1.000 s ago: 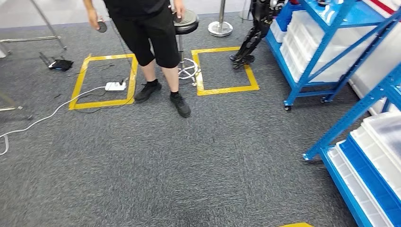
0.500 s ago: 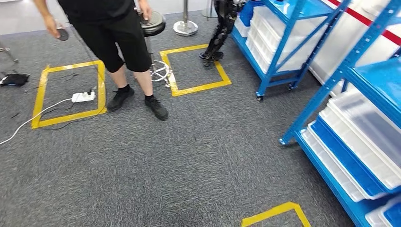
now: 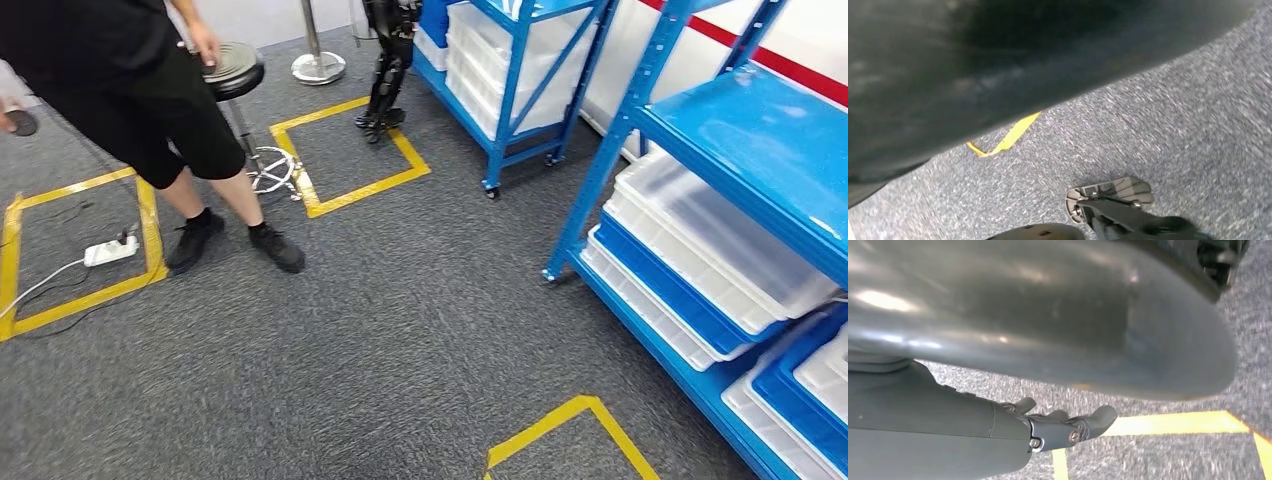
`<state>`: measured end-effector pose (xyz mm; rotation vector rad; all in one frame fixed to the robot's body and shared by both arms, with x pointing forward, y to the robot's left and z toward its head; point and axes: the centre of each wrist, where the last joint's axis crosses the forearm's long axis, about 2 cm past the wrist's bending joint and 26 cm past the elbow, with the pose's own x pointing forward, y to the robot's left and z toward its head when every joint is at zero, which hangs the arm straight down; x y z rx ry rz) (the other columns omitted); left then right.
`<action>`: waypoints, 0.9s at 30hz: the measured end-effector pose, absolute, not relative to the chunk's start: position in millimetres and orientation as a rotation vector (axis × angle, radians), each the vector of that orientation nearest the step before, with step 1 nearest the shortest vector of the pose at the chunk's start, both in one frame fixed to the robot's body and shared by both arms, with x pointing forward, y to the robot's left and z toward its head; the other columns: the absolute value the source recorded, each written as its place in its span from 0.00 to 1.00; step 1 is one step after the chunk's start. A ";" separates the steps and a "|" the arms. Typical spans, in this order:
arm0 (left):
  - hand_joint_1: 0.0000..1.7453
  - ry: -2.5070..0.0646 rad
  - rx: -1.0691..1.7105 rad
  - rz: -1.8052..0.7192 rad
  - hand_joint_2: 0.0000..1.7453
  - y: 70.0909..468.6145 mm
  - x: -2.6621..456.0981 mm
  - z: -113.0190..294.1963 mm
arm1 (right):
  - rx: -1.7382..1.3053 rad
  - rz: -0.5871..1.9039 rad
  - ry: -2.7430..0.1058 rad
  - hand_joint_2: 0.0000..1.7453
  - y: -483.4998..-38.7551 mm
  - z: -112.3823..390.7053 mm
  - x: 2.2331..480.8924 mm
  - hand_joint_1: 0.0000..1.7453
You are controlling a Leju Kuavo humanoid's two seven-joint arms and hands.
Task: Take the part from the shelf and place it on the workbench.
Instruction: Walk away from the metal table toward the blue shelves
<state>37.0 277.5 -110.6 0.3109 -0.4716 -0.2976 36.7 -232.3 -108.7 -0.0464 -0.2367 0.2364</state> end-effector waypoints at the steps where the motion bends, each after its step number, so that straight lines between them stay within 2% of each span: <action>1: 0.00 -0.470 0.310 -0.298 0.00 277.6 36.3 -110.7 | -0.046 0.236 -0.237 0.00 -232.3 -108.7 36.6 0.00; 27: 0.00 -0.475 0.306 -0.298 0.00 280.0 38.5 -110.6 | -0.047 0.240 -0.235 0.00 -232.5 -108.8 35.8 0.00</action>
